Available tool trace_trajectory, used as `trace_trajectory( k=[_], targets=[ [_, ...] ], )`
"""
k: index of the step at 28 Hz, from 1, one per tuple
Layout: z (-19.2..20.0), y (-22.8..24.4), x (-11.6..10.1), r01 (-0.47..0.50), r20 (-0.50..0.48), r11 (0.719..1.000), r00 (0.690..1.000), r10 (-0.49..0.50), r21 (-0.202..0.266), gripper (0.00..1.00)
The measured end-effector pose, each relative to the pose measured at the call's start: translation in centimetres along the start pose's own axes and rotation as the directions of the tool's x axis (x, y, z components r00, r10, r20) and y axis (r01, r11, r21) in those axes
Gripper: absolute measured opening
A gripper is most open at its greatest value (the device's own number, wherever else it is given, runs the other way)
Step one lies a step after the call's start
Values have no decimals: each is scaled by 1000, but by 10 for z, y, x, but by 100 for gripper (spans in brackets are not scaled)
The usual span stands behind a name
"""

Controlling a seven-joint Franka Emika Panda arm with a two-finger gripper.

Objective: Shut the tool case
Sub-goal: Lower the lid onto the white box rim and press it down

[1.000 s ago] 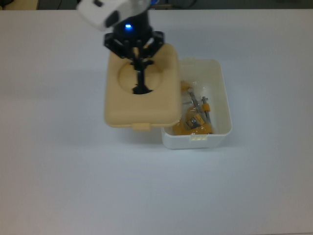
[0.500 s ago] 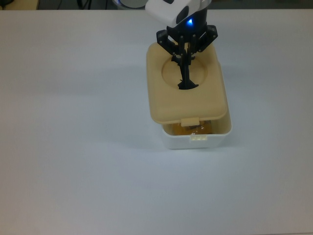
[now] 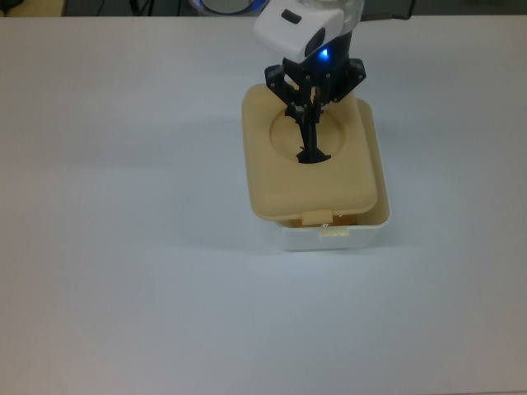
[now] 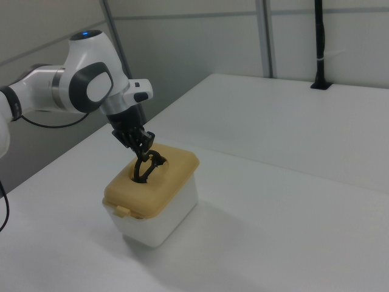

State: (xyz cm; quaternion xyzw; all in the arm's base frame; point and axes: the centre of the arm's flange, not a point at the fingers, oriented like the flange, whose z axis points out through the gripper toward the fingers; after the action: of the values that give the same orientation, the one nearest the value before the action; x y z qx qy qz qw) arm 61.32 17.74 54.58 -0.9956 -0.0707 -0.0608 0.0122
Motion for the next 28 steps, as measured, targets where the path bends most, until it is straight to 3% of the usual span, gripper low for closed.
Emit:
trace_trajectory(
  k=[21, 24, 28],
  targets=[
    [22, -31, 3, -54, 9, 999, 999, 53, 9, 11],
    [22, -31, 3, -55, 9, 998, 998, 55, 9, 15],
    [22, -31, 3, -57, 9, 998, 998, 57, 9, 31]
  ],
)
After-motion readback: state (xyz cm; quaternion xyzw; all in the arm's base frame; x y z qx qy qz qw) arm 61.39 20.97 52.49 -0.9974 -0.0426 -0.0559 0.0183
